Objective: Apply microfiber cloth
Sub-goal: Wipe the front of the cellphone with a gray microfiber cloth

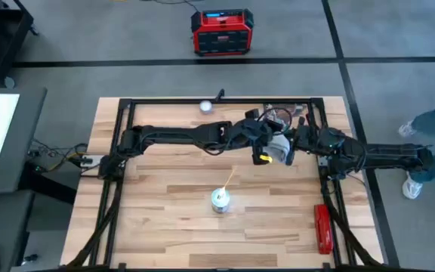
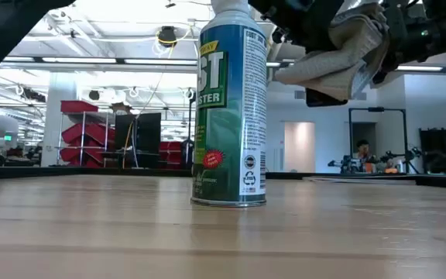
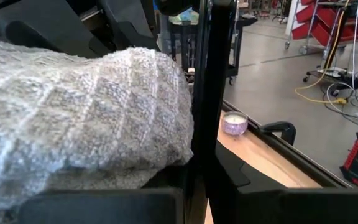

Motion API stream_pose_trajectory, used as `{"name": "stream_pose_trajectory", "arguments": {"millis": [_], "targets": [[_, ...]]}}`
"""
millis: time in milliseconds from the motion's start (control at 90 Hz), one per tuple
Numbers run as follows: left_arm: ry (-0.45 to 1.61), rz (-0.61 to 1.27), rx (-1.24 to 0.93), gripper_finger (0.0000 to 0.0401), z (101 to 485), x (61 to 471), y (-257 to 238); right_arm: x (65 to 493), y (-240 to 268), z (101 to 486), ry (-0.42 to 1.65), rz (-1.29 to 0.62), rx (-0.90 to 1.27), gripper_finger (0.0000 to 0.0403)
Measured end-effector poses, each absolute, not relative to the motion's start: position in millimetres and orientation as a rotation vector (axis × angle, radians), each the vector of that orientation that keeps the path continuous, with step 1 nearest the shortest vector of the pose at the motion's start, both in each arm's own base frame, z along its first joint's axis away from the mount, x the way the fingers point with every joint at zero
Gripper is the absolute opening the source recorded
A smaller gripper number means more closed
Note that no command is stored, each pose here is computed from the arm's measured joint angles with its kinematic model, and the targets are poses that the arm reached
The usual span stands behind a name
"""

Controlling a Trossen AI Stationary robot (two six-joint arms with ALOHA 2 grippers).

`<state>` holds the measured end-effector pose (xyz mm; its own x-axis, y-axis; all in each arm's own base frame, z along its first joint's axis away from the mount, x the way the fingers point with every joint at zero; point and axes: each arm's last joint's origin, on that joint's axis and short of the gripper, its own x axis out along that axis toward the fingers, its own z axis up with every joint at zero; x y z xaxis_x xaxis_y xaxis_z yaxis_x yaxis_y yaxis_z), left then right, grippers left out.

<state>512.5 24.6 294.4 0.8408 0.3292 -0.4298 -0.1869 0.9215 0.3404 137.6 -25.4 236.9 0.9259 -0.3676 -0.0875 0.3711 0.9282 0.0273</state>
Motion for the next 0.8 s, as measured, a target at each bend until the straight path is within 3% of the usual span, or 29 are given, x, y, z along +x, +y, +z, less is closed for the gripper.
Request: {"name": "stream_pose_trajectory", "arguments": {"millis": [422, 800], "targets": [[0.472, 0.313, 0.305, 0.0, 285.4, 514.6, 17.8, 137.2, -25.3, 234.1, 0.11, -0.381, 0.044, 0.0014], [0.41, 0.326, 0.399, 0.0, 332.2, 493.1, 41.2, 137.6, -24.4, 245.0, 0.015, -0.375, 0.08, 0.0014]]}}
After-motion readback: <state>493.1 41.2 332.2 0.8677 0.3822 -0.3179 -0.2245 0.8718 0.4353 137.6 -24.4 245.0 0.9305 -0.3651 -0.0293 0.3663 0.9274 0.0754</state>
